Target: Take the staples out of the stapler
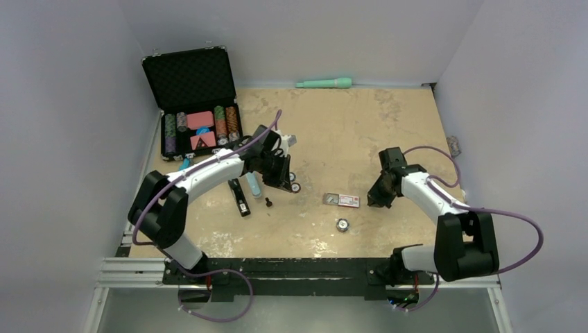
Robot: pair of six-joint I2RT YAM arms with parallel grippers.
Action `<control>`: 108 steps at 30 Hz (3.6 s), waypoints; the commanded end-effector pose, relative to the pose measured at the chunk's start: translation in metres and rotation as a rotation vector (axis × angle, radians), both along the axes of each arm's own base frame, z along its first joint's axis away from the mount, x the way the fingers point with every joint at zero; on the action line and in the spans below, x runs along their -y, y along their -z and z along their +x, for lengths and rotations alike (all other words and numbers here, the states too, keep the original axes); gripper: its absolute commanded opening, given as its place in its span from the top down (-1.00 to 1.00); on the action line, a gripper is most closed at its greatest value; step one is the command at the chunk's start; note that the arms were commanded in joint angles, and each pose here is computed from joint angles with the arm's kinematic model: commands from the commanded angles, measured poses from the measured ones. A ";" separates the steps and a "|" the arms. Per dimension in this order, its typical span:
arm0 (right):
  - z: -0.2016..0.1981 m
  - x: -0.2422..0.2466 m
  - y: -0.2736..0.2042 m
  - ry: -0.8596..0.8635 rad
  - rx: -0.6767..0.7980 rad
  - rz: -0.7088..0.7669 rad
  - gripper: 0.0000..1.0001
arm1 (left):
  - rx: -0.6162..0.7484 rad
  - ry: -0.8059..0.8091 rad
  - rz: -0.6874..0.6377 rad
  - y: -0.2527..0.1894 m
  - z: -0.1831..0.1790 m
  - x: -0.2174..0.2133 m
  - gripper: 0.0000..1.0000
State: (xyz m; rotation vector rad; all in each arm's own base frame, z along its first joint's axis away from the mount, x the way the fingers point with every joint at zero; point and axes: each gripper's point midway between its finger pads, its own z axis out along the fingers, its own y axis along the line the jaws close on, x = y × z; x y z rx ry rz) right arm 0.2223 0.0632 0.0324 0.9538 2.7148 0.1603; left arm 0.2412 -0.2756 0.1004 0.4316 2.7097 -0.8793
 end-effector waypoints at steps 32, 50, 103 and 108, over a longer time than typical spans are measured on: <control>0.029 -0.008 0.021 -0.216 0.006 -0.008 1.00 | -0.095 0.168 -0.039 0.049 0.019 0.097 1.00; 0.029 -0.020 0.031 -0.281 -0.018 0.022 1.00 | -0.157 0.208 -0.040 0.072 0.008 0.113 1.00; 0.029 -0.044 0.033 -0.393 -0.026 0.036 1.00 | -0.174 0.206 -0.039 0.082 0.006 0.117 1.00; 0.028 -0.046 0.033 -0.410 -0.027 0.031 1.00 | -0.178 0.198 -0.040 0.083 0.006 0.117 1.00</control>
